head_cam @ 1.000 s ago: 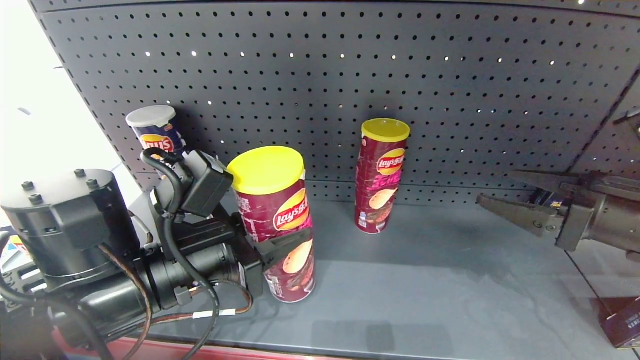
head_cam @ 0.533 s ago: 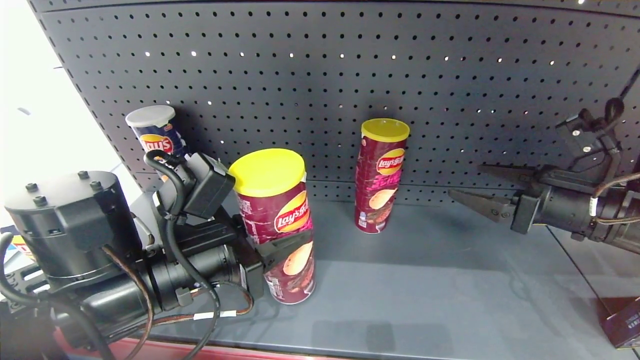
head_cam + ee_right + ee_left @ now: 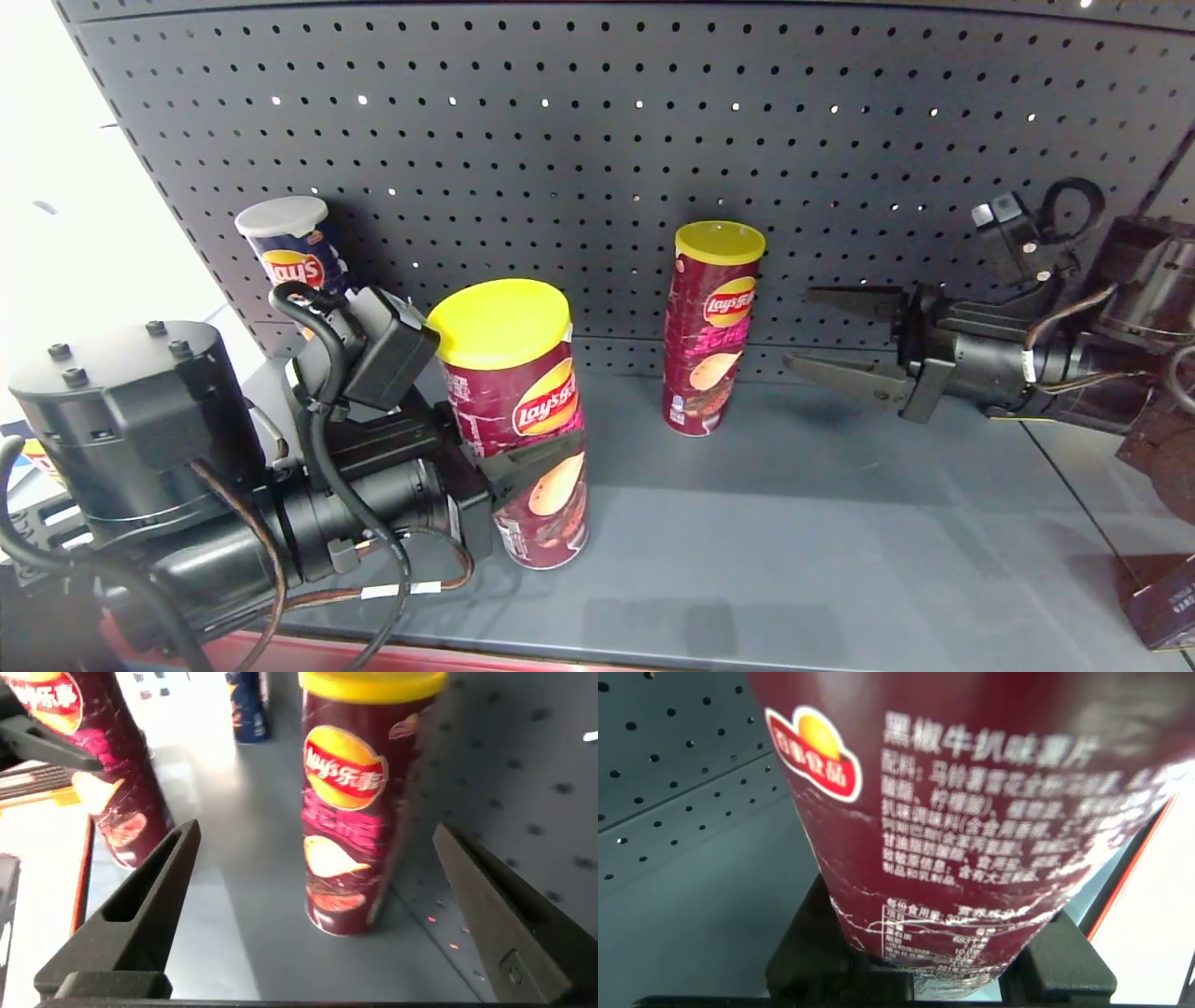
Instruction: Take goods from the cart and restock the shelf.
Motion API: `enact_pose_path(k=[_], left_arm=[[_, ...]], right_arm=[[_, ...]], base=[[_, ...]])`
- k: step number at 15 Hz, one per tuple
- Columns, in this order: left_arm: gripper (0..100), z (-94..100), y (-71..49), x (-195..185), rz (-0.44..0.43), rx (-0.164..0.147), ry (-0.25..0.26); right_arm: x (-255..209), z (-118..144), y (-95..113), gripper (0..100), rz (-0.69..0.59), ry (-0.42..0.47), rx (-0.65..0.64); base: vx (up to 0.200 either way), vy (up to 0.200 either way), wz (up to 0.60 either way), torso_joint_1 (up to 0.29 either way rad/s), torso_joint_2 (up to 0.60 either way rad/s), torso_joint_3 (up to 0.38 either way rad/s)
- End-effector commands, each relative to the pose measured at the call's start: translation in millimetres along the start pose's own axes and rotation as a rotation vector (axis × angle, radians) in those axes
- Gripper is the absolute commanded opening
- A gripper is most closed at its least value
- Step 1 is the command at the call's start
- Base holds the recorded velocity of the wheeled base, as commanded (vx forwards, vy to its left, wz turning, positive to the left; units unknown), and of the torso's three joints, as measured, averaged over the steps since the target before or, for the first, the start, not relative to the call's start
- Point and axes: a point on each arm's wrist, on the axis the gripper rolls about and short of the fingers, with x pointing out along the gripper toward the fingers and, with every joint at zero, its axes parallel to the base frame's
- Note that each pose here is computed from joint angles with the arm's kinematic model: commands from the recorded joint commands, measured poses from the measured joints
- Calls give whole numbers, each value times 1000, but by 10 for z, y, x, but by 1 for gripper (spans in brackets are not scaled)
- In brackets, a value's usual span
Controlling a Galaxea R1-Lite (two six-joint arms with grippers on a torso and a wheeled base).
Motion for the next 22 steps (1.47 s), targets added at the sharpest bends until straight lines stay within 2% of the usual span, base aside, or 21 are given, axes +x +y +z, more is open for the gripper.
enact_pose_path(k=[1,5,13,22], left_arm=[[0,-16,5,20,0,-2,7],[0,-6,5,32,-3,-1,4],[0,-17,7,29,-4,-2,8],[0,-31,14,57,-4,-4,14]], right_arm=[[125,-96,-69,100,47,7,15],[214,-150,-156,100,65,3,12],[465,-433,-392,100,103,21,9],[626,-691,-511,100,115,39,32]], base=[[0,0,0,0,0,0],[0,0,0,0,0,0],[0,0,0,0,0,0],[0,0,0,0,0,0]])
